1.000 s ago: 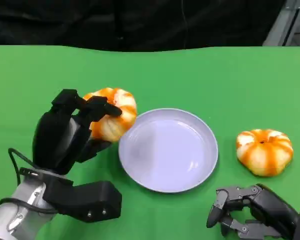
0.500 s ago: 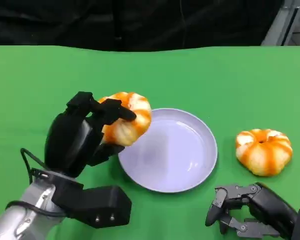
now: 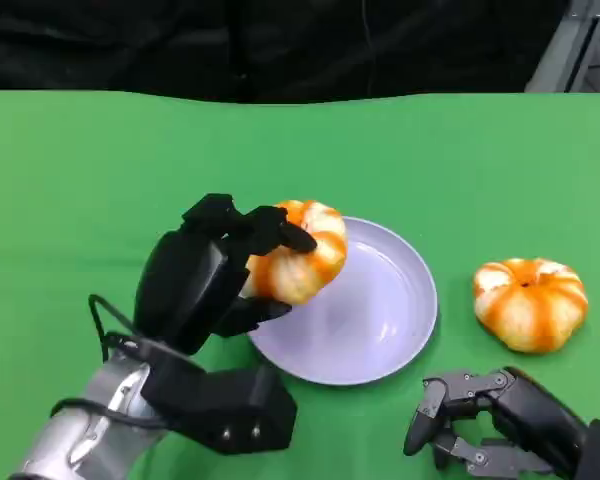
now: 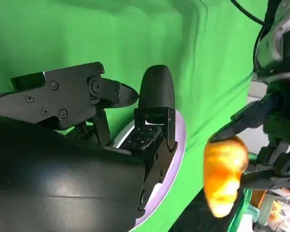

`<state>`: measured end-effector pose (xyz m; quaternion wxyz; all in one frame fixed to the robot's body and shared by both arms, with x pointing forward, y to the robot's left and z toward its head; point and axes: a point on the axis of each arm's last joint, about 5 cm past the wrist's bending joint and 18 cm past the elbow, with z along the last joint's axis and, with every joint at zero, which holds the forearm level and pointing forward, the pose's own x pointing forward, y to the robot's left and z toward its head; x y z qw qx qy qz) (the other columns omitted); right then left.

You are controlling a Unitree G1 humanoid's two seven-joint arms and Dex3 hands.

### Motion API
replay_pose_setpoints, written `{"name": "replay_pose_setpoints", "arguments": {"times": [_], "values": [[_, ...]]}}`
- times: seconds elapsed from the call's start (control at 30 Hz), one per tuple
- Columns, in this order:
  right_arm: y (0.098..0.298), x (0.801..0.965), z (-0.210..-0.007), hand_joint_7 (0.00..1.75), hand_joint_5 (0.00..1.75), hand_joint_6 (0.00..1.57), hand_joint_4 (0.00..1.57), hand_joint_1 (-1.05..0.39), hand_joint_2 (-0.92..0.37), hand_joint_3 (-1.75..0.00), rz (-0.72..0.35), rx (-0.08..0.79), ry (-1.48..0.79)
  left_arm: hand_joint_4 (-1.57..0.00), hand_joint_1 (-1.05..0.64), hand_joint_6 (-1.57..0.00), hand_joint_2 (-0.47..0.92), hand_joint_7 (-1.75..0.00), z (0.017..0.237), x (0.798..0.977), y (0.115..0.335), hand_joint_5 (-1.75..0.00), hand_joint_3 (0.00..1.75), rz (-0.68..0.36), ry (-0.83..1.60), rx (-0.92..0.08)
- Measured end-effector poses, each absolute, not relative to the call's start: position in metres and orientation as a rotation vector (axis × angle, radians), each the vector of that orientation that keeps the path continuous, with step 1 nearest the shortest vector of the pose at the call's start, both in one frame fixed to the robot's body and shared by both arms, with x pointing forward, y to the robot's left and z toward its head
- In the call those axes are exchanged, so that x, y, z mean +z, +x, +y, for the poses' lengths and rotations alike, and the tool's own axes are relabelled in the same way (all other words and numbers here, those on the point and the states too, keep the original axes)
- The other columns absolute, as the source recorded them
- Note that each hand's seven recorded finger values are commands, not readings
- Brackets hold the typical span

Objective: Grasp the bread from the table and place it into the plate.

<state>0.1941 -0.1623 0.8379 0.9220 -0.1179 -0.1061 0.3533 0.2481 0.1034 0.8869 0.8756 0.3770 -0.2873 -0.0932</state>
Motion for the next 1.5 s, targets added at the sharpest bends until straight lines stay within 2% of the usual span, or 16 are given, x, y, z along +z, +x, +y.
{"name": "replay_pose_setpoints", "arguments": {"times": [0.27, 0.5, 0.6, 0.73, 0.8, 0.9, 1.2, 1.3, 1.47, 1.5], "values": [[0.193, 0.837, -0.162, 1.11, 1.55, 0.79, 0.71, -0.05, -0.89, -0.52, -0.214, 0.723, -0.24, -0.56, -0.02, -0.74, 0.84, -1.04, 0.092, 0.883, 0.256, -1.52, 0.0, -0.583, 0.769, -0.243], [0.191, 0.837, -0.161, 1.11, 1.56, 0.79, 0.71, -0.05, -0.89, -0.52, -0.201, 0.725, -0.234, -0.52, -0.02, -0.77, 0.85, -0.97, 0.078, 0.879, 0.267, -1.54, 0.0, -0.511, 0.784, -0.338], [0.191, 0.837, -0.161, 1.11, 1.56, 0.78, 0.7, -0.05, -0.89, -0.53, -0.203, 0.725, -0.235, -0.58, 0.0, -0.86, 0.83, -0.79, 0.073, 0.878, 0.27, -1.44, 0.0, -0.5, 0.795, -0.373], [0.191, 0.838, -0.161, 1.1, 1.57, 0.78, 0.7, -0.05, -0.89, -0.53, -0.208, 0.726, -0.235, -0.59, 0.0, -0.89, 0.82, -0.73, 0.07, 0.879, 0.274, -1.41, 0.0, -0.494, 0.81, -0.39], [0.191, 0.838, -0.161, 1.08, 1.57, 0.79, 0.71, -0.05, -0.89, -0.52, -0.211, 0.726, -0.235, -0.63, -0.02, -0.92, 0.81, -0.64, 0.07, 0.878, 0.274, -1.35, 0.0, -0.485, 0.816, -0.395], [0.191, 0.838, -0.161, 1.07, 1.56, 0.79, 0.7, -0.05, -0.9, -0.51, -0.21, 0.727, -0.235, -0.62, -0.02, -0.93, 0.8, -0.63, 0.067, 0.876, 0.275, -1.37, 0.0, -0.464, 0.836, -0.416], [0.191, 0.838, -0.161, 1.04, 1.56, 0.8, 0.71, -0.05, -0.91, -0.49, -0.21, 0.731, -0.235, -0.62, -0.01, -0.93, 0.81, -0.57, 0.061, 0.877, 0.278, -1.27, 0.0, -0.442, 0.859, -0.455], [0.191, 0.838, -0.161, 1.05, 1.56, 0.8, 0.71, -0.06, -0.91, -0.49, -0.21, 0.731, -0.235, -0.65, -0.03, -0.99, 0.82, -0.38, 0.061, 0.876, 0.279, -1.12, 0.0, -0.434, 0.864, -0.463], [0.191, 0.838, -0.161, 1.05, 1.57, 0.79, 0.7, -0.06, -0.91, -0.48, -0.21, 0.73, -0.235, -0.66, -0.04, -1.01, 0.82, -0.31, 0.063, 0.874, 0.278, -1.09, 0.0, -0.405, 0.869, -0.502], [0.191, 0.838, -0.161, 1.05, 1.56, 0.79, 0.7, -0.06, -0.91, -0.48, -0.21, 0.73, -0.235, -0.7, -0.09, -0.98, 0.83, -0.21, 0.063, 0.874, 0.278, -0.78, 0.0, -0.406, 0.868, -0.502]]}}
